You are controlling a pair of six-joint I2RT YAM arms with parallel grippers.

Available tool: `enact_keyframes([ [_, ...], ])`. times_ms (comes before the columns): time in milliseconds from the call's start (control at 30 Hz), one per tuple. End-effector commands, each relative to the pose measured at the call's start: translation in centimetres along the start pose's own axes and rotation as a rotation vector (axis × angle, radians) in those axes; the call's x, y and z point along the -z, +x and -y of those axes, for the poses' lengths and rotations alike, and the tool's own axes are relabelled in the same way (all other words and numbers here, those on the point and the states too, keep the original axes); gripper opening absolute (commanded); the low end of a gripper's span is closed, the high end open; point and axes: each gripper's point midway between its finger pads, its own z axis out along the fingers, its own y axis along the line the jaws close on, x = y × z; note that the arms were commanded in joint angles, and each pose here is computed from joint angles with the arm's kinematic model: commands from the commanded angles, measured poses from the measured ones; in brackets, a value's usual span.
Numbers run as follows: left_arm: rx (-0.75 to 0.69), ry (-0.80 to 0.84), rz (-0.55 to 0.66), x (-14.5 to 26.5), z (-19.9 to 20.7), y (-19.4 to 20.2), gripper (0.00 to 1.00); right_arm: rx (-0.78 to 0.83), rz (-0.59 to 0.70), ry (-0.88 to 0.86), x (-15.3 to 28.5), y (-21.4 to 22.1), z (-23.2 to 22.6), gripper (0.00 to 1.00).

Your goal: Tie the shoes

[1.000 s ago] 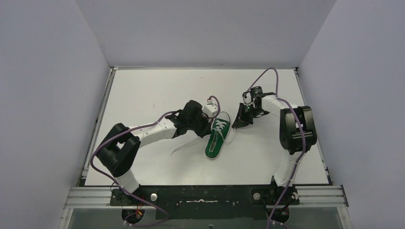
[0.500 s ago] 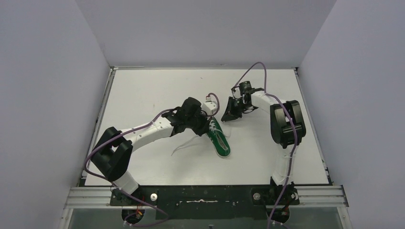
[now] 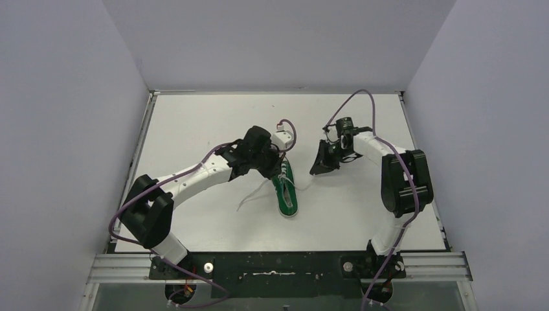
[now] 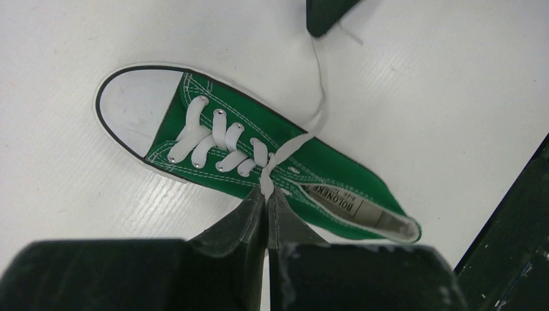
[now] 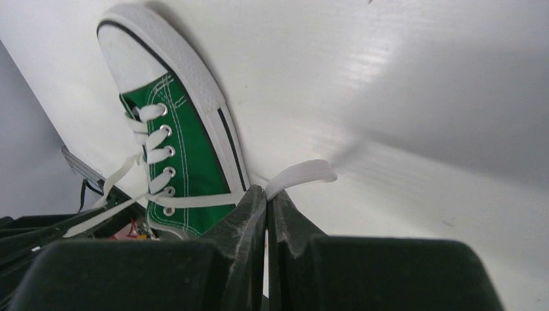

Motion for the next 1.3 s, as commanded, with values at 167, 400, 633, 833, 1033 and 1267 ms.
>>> enact_keyframes([
  [167, 0.066, 0.076, 0.131, 1.5, 1.7, -4.9, 0.02, 0.009, 0.009, -0.051, -1.6, 2.2, -2.0, 0.00],
  [400, -0.032, 0.130, 0.202, 0.1, 1.8, -4.3, 0.00, 0.035, 0.137, -0.142, 3.3, -3.2, -6.4, 0.00],
  [633, -0.140, 0.166, 0.378, -0.9, 1.2, -4.9, 0.00, 0.039, 0.261, -0.389, 4.2, -8.8, -15.4, 0.00],
  [833, -0.230, 0.199, 0.452, -1.4, 0.9, -4.3, 0.00, 0.076, 0.229, -0.437, 0.9, -9.4, -20.5, 0.00],
  [1033, -0.291, 0.154, 0.545, -0.8, 0.3, -3.9, 0.00, 0.059, 0.087, -0.314, -5.0, -5.4, -22.0, 0.00],
  [1267, -0.297, 0.170, 0.590, -0.6, 1.0, -2.2, 0.00, 0.190, -0.108, -0.143, -10.0, 1.5, -22.6, 0.00],
])
